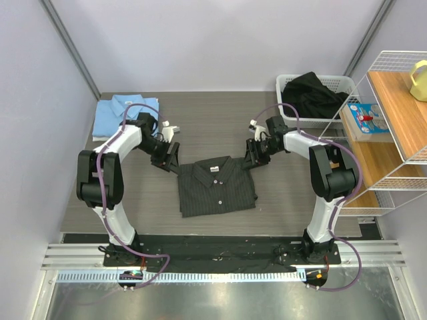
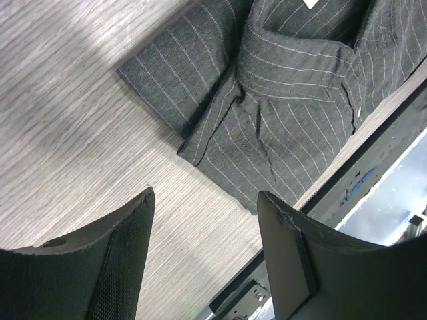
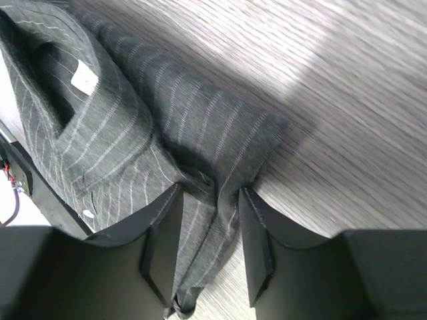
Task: Fold and stack the long sleeve shirts
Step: Fold the shirt
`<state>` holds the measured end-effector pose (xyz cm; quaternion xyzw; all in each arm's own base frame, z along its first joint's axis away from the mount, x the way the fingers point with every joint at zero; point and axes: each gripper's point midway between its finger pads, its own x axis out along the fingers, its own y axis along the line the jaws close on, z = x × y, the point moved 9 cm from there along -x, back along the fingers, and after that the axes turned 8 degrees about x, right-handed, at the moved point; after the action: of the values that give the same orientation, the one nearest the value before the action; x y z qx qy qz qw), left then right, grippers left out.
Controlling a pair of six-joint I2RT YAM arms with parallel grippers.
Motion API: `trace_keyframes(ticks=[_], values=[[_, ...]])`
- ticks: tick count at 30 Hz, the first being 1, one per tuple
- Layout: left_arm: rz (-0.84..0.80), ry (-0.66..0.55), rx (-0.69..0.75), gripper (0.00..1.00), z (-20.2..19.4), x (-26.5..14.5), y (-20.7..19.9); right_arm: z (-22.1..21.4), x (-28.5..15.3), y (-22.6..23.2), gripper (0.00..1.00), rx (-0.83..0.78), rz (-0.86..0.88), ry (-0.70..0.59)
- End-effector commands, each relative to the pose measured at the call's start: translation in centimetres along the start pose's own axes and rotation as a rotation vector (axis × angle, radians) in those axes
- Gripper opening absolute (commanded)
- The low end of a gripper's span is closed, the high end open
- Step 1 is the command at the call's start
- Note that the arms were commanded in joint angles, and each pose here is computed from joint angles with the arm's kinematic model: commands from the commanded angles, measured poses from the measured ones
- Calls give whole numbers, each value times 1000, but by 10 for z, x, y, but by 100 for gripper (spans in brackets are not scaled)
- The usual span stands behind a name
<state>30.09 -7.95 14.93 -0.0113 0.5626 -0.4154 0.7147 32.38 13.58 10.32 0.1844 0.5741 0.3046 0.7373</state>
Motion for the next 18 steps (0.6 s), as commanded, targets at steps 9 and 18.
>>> trace_keyframes(ticks=[9, 18], values=[[-17, -43, -41, 64, -2, -8, 1, 19, -11, 18, 45, -98, -64, -89], [3, -56, -50, 66, -4, -9, 3, 23, -39, 27, 48, -156, -171, -154]])
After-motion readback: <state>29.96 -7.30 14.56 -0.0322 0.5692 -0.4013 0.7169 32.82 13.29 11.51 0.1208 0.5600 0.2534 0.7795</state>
